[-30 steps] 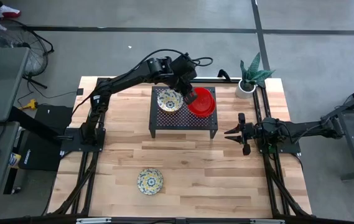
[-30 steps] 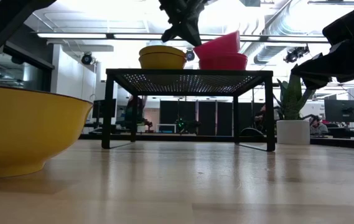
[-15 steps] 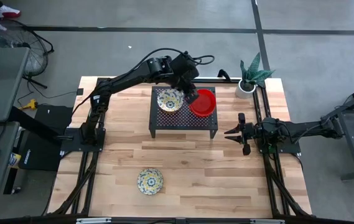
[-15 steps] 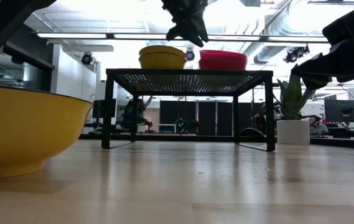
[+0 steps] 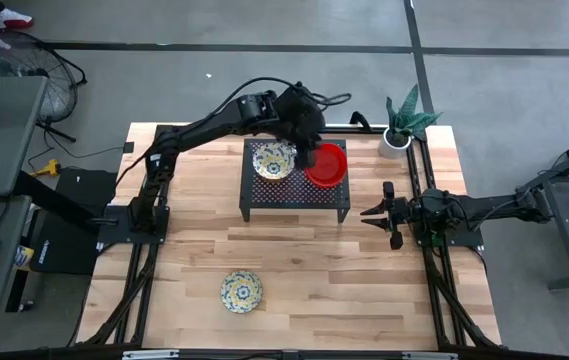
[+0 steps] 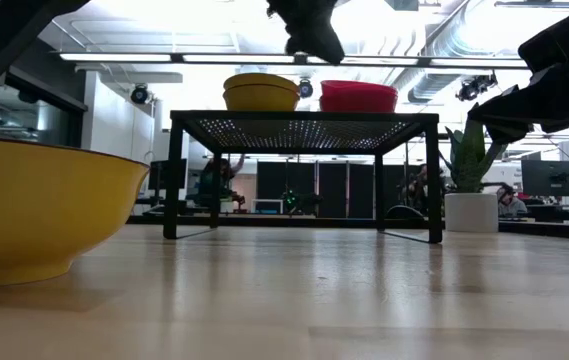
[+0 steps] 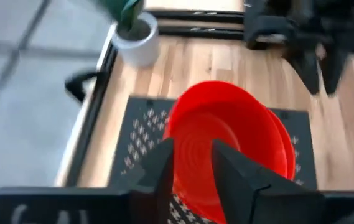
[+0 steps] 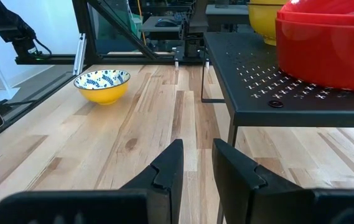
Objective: Pick & Place Mini bowls
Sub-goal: Stack the red bowl on the red bowl on the shelf
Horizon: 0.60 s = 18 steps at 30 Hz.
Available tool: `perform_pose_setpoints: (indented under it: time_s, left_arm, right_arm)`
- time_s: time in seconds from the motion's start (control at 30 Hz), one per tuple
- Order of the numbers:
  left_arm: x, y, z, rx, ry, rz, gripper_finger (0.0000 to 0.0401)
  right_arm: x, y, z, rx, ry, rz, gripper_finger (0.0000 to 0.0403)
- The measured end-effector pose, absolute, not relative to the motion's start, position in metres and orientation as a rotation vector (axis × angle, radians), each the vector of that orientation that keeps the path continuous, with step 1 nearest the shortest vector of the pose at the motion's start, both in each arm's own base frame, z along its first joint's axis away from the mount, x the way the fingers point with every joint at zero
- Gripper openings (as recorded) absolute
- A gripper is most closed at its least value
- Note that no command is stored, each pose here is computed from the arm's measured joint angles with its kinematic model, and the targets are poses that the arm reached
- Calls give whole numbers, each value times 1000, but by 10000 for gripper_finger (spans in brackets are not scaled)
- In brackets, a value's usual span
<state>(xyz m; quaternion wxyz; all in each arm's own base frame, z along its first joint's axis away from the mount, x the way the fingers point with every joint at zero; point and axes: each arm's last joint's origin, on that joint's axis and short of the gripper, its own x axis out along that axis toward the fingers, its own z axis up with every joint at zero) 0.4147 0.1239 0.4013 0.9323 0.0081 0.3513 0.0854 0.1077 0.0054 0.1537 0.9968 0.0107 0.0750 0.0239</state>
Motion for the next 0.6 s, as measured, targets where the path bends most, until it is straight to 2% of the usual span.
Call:
perform_pose_setpoints:
  time_s: [0.13, 0.23, 0.47, 0.6]
  left_arm:
    - [418, 117, 404, 309, 707, 55, 53]
    - [419, 118, 405, 430, 684, -20, 10]
    - [415, 136, 406, 359, 628, -69, 2]
    - [423, 143, 392, 304, 659, -67, 2]
  right_arm:
    - [108, 5, 154, 22, 150, 48, 73]
    - [108, 5, 154, 21, 150, 48, 73]
    - [108, 5, 154, 22, 150, 48, 73]
    - [108, 5, 154, 22, 150, 48, 73]
